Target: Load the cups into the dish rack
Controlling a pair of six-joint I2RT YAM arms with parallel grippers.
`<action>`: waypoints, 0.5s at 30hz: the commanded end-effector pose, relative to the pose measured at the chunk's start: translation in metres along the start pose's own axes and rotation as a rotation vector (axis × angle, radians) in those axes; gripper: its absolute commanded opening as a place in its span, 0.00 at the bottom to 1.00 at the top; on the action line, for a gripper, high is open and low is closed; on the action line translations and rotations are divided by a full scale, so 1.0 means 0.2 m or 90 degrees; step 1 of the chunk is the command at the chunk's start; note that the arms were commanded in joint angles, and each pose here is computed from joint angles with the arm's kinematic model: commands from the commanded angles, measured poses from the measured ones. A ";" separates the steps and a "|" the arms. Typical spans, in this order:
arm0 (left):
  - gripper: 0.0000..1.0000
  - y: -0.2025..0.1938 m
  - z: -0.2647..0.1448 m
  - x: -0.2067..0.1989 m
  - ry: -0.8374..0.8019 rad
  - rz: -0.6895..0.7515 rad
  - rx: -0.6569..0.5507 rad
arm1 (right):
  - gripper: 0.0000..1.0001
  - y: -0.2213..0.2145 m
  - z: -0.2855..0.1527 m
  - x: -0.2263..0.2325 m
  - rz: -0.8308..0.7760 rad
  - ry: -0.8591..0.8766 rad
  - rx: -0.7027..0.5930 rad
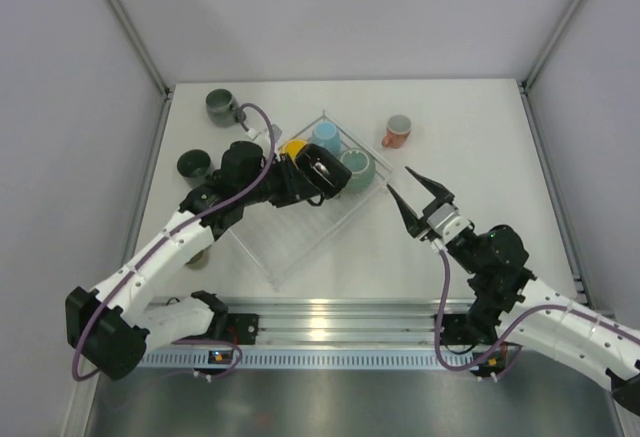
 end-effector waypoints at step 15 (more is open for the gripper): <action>0.00 0.21 -0.09 0.12 0.190 0.190 -0.173 | 0.48 0.01 -0.01 -0.05 0.010 -0.049 0.004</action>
Point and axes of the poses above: each gripper's point midway between its finger pads, its own z axis out along the fingers, its own x axis along the line the jaws close on, y = z × x, the point moved 5 cm from there along -z, back along the fingers, and after that the axes turned 5 degrees about -z, right-handed, at the moved point
